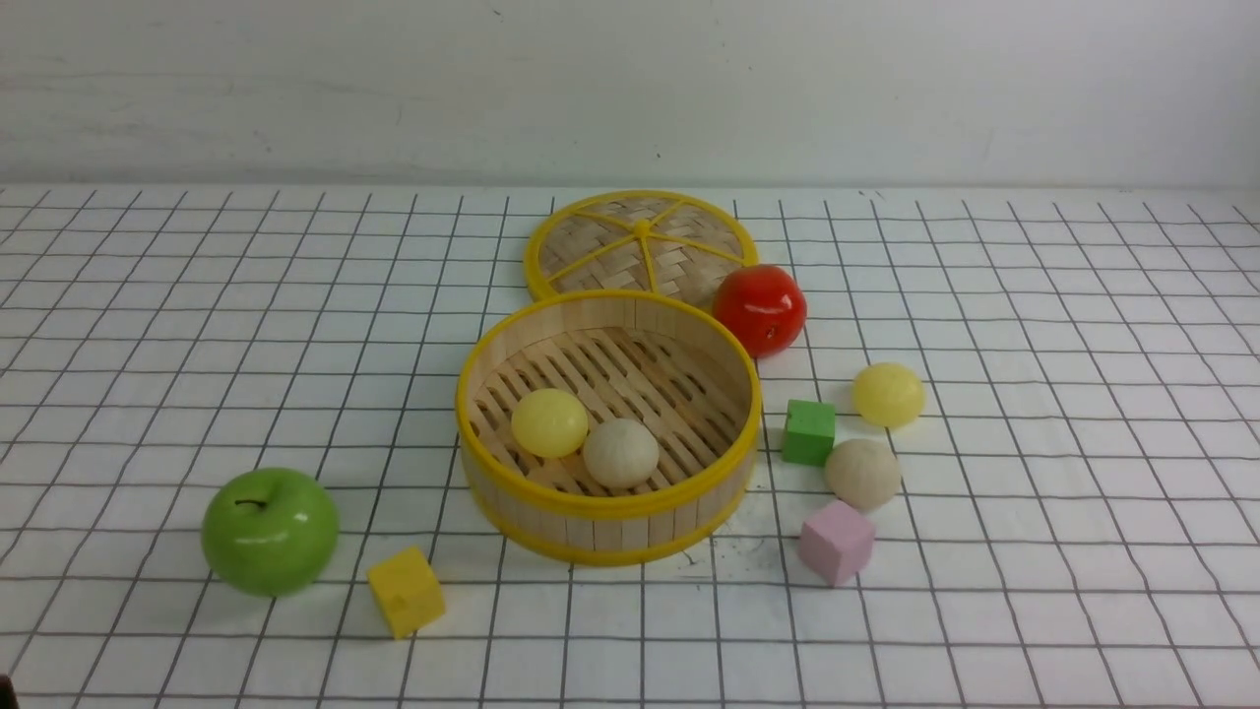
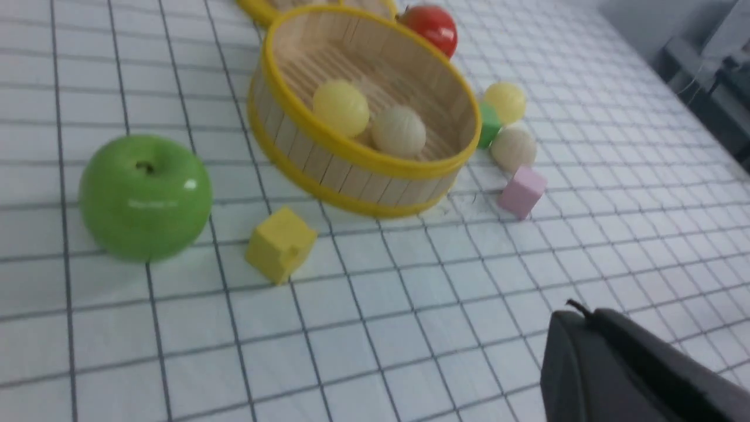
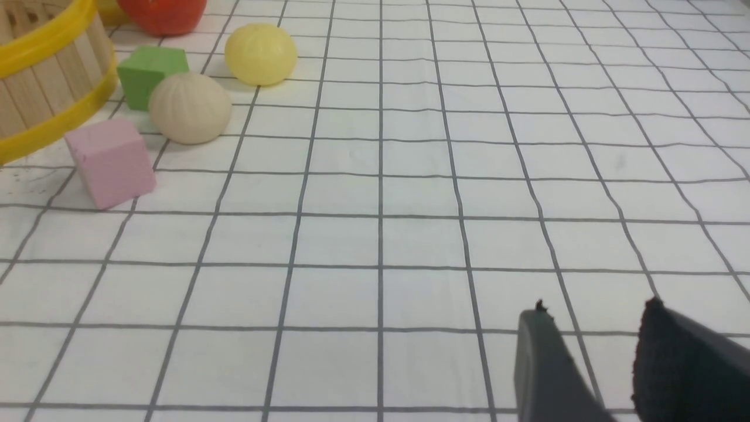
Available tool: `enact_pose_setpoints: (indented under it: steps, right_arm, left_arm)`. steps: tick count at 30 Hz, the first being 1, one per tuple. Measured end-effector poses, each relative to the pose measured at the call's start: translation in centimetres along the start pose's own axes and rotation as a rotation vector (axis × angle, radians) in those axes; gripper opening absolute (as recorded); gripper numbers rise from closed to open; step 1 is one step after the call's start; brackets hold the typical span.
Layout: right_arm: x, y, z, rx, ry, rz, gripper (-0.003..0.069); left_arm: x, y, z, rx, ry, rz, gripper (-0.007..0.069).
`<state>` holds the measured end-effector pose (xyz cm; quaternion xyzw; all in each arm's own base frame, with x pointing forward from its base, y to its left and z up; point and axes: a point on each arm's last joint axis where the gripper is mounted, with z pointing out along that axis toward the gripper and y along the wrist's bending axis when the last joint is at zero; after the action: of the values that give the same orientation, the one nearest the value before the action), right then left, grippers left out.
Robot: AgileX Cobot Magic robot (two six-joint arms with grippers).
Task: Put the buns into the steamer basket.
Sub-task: Use the right arm to grab a steamed stuffed bun
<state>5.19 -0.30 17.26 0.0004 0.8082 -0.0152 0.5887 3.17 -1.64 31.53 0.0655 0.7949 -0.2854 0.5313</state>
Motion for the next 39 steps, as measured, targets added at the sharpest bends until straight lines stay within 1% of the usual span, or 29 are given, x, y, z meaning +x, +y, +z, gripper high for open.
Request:
enact_pose_setpoints:
  steps: [16, 21, 27, 28, 29, 31, 33, 34, 35, 36, 38, 39]
  right_arm:
    - [0.0, 0.0, 0.0, 0.0, 0.0, 0.0, 0.0239]
    - [0.0, 0.0, 0.0, 0.0, 0.0, 0.0, 0.0239]
    - [0.0, 0.0, 0.0, 0.0, 0.0, 0.0, 0.0239]
    - [0.0, 0.0, 0.0, 0.0, 0.0, 0.0, 0.0239]
    - [0.0, 0.0, 0.0, 0.0, 0.0, 0.0, 0.0239]
    - [0.0, 0.0, 0.0, 0.0, 0.0, 0.0, 0.0239]
    - [0.0, 0.0, 0.0, 0.0, 0.0, 0.0, 0.0239]
    - [0.0, 0.0, 0.0, 0.0, 0.0, 0.0, 0.0239]
    - [0.0, 0.0, 0.0, 0.0, 0.0, 0.0, 0.0239]
    - [0.0, 0.0, 0.0, 0.0, 0.0, 0.0, 0.0239]
    - [0.0, 0.0, 0.0, 0.0, 0.0, 0.0, 0.0239]
    - [0.0, 0.0, 0.0, 0.0, 0.0, 0.0, 0.0239]
  left_arm:
    - [-0.2, 0.0, 0.0, 0.0, -0.026, 0.015, -0.0013]
    - [0.6, 0.5, 0.8, -0.029, -0.013, 0.033, -0.0013]
    - [2.4, 2.0, 2.4, -0.151, -0.104, 0.01, -0.0013]
    - [2.6, 2.2, 2.5, -0.159, -0.118, 0.008, -0.0013]
    - [3.1, 2.7, 2.9, -0.2, -0.178, -0.003, -0.0013]
    - [3.6, 3.2, 3.2, -0.232, -0.205, -0.01, -0.0013]
    - [5.0, 4.3, 3.7, -0.287, -0.269, -0.019, -0.0013]
    - [5.1, 4.3, 3.7, -0.287, -0.281, -0.017, -0.0013]
    - [6.5, 5.2, 4.1, -0.328, -0.297, -0.021, -0.0013]
    - [6.5, 5.2, 4.1, -0.328, -0.297, -0.021, -0.0013]
    - [8.9, 6.5, 4.6, -0.379, -0.291, -0.03, -0.0013]
    - [9.1, 6.6, 4.7, -0.384, -0.291, -0.032, -0.0013]
